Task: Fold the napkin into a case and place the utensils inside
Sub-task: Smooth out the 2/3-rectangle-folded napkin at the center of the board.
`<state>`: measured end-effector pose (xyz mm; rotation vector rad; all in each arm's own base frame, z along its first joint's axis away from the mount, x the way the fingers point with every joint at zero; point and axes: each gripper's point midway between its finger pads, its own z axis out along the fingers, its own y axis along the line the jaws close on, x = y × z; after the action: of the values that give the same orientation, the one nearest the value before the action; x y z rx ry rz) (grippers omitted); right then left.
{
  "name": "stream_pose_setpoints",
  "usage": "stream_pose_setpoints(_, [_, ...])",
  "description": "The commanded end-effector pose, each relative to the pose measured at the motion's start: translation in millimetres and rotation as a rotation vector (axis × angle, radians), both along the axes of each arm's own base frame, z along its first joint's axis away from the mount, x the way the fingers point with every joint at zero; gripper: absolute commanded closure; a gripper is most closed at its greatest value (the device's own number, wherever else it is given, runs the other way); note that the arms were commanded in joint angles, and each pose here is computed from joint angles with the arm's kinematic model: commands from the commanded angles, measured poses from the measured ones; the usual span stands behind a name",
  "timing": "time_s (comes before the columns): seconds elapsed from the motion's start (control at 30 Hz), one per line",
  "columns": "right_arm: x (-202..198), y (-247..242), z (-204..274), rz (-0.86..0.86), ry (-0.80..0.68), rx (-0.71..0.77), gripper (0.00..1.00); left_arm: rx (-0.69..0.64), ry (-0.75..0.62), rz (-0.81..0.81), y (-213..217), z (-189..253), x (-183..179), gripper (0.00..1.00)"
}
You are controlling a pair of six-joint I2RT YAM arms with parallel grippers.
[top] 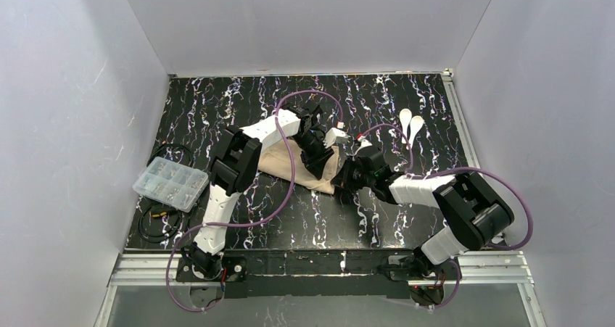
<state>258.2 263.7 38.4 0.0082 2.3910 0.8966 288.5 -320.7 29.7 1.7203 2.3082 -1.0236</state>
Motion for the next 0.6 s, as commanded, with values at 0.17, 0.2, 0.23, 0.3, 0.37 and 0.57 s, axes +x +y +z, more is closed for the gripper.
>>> stream_pose_setpoints(0.17, [12, -5, 4, -0.045, -0.011, 0.102, 0.92, -0.009, 0.042, -0.030, -3, -4, -8, 0.69])
stream_pose_setpoints(0.2, [12, -5, 6, -0.045, -0.015, 0.114, 0.92, -0.009, 0.043, -0.031, -4, -3, -8, 0.69])
stream_pose_setpoints(0.23, [12, -5, 7, -0.047, -0.014, 0.124, 0.92, -0.010, 0.043, -0.031, -4, -4, -8, 0.69])
stream_pose_setpoints(0.3, [14, -6, 7, -0.056, -0.012, 0.133, 0.92, -0.009, 0.047, -0.031, -4, -4, -9, 0.69])
stream_pose_setpoints(0.37, [17, -8, 5, -0.069, -0.004, 0.135, 0.92, -0.008, 0.049, -0.033, -5, -4, -10, 0.69])
stream_pose_setpoints(0.57, [21, -13, -10, -0.110, 0.035, 0.095, 0.94, -0.009, 0.056, -0.041, -6, -4, -12, 0.69])
